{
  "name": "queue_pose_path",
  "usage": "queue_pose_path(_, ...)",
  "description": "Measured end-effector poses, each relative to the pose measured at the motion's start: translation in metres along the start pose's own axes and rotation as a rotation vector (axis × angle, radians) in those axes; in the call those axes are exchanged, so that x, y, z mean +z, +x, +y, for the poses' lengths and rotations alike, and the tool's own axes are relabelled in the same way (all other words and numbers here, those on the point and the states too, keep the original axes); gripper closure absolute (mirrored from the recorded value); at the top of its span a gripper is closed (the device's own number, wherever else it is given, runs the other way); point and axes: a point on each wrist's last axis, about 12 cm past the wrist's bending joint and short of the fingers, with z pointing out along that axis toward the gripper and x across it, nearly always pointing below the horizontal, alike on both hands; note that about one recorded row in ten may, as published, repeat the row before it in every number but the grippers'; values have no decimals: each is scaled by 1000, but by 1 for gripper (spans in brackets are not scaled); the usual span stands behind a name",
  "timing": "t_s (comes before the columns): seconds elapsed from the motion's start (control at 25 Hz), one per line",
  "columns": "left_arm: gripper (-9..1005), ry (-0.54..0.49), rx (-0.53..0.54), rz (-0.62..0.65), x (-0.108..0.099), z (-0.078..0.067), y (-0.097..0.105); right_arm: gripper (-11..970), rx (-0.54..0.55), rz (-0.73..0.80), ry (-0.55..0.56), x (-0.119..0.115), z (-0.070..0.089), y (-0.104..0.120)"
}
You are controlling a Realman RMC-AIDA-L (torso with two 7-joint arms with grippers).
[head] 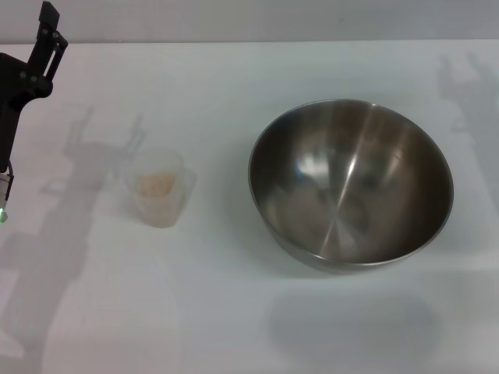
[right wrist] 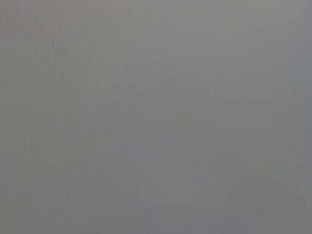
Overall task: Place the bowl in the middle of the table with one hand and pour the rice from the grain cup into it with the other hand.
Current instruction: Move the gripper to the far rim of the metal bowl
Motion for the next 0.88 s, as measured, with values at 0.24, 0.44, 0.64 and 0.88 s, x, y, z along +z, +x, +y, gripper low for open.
queue_pose_path(0.24,161,1,-2,0,0,0,0,458,-6,2,3,0,-1,0)
queue_pose_path(0.44,161,3,-2,-2,2,-1,0,459,-60,5,8,-3,-2,1)
queue_pose_path(0.64,161,-4,1,-1,3,1,0,459,-118,8,10,-5,-2,2)
queue_pose_path(0.88,161,-4,4,2,3,2,0,459,-278,2,11,-9,-3,1)
